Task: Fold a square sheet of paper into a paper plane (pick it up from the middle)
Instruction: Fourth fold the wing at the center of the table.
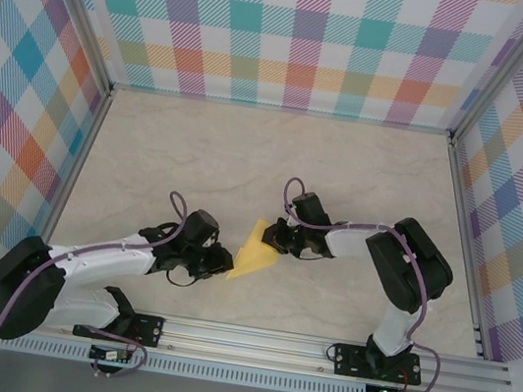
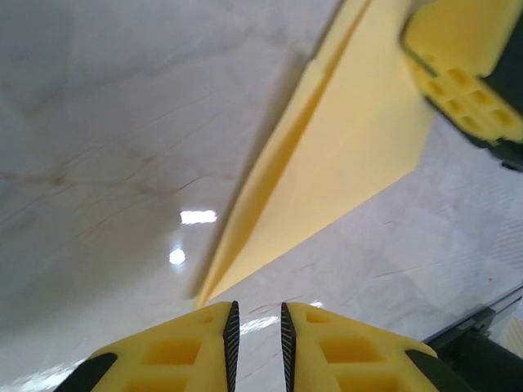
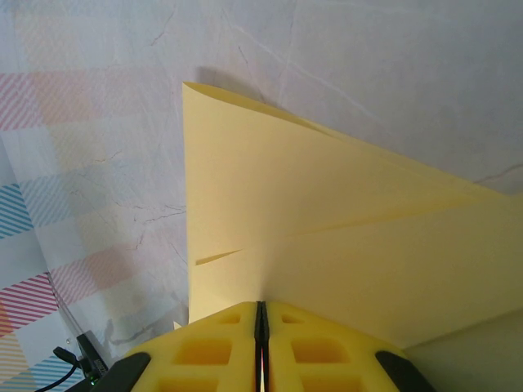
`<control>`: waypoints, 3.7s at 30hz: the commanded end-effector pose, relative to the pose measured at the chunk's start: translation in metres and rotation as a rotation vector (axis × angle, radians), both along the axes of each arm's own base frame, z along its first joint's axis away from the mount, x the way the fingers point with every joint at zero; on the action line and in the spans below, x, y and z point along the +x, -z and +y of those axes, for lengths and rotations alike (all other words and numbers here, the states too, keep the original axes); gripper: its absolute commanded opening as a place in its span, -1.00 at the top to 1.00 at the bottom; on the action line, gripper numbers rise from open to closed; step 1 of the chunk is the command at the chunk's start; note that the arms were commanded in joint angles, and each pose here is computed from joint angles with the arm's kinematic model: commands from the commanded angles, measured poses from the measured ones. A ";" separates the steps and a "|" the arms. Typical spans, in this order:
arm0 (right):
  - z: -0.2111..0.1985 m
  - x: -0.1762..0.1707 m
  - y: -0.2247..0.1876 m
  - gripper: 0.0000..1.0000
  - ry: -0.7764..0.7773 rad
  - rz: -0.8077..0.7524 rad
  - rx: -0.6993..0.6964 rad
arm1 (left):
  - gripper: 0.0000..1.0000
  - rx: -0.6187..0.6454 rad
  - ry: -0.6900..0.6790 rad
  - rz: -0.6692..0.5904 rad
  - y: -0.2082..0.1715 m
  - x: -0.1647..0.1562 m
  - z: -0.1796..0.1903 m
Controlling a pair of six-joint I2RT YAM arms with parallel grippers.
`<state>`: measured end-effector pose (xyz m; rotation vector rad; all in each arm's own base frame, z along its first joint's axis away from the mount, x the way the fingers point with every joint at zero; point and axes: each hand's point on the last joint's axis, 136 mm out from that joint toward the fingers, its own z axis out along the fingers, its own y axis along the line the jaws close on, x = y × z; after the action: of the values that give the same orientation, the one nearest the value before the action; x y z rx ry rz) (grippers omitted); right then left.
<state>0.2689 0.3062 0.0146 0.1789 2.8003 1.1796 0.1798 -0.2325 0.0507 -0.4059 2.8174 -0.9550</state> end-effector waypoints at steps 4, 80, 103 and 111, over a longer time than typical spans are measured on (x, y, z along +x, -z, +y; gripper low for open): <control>-0.018 -0.011 0.025 0.76 0.025 0.079 -0.109 | 0.57 -0.099 0.013 -0.084 -0.017 0.038 -0.042; -0.081 0.061 -0.044 0.60 0.181 -0.114 -0.104 | 0.80 0.104 0.048 0.113 0.061 -0.001 -0.008; -0.078 -0.034 -0.045 0.01 0.214 0.077 -0.064 | 0.30 0.158 0.001 -0.094 -0.017 0.031 -0.003; -0.055 -0.041 -0.035 0.01 0.222 0.102 -0.102 | 0.18 0.156 0.133 -0.064 -0.010 0.048 -0.022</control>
<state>0.2224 0.2471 0.0487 0.4814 2.8369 1.0338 0.2307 -0.2528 0.0632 -0.2854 2.8127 -0.7763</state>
